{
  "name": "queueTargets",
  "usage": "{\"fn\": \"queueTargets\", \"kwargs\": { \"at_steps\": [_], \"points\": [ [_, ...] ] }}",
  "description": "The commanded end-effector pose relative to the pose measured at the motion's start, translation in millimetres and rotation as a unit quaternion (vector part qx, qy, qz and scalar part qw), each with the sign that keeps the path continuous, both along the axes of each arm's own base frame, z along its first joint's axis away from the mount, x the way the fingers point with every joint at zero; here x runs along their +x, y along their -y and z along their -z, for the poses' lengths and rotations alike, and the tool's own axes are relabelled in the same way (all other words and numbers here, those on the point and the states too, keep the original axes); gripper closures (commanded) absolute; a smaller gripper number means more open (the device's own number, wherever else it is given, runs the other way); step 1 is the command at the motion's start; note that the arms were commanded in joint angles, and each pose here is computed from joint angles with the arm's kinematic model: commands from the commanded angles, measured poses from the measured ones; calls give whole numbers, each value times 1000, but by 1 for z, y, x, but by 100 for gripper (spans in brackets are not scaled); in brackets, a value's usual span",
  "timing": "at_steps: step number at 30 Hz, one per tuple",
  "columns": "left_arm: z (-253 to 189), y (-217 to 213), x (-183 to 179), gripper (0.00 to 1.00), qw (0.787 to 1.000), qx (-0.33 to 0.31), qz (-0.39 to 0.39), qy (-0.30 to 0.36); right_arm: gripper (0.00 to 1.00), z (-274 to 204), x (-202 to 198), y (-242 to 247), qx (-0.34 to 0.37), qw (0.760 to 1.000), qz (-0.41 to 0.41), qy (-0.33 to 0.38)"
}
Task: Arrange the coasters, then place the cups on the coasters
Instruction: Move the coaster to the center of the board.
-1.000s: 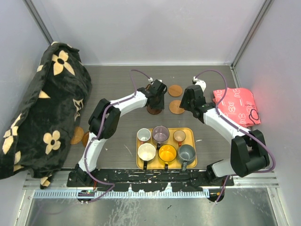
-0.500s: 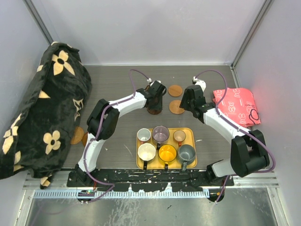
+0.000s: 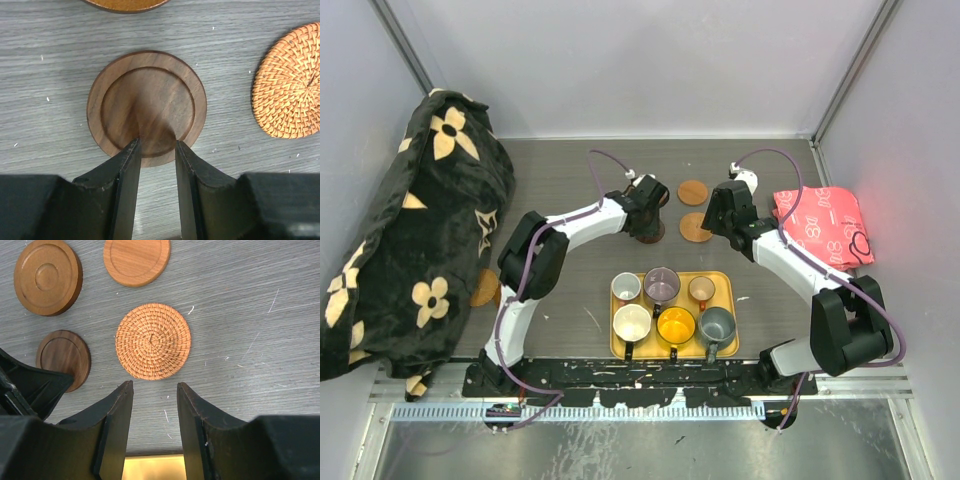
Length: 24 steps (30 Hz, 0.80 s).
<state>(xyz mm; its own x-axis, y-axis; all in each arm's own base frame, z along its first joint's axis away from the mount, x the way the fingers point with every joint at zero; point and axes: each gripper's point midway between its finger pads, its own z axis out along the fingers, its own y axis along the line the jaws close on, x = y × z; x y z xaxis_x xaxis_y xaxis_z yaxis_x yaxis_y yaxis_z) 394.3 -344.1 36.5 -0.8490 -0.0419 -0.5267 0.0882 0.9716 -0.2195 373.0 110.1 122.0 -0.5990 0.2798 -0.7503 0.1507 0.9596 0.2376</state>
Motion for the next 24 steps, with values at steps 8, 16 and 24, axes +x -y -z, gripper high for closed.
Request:
{"fn": "queueTargets", "kwargs": {
  "at_steps": [8, 16, 24],
  "points": [
    [7, -33, -13, 65, 998, 49, -33, -27, 54, -14, 10, -4, 16, 1000, 1, 27],
    [8, -38, -14, 64, 997, 58, -34, -26, 54, -13, 10, -5, 18, 999, 0, 26],
    [5, -26, -11, 64, 999, 32, -21, -24, 54, -13, 10, -5, 17, 999, 1, 27]
  ]
}}
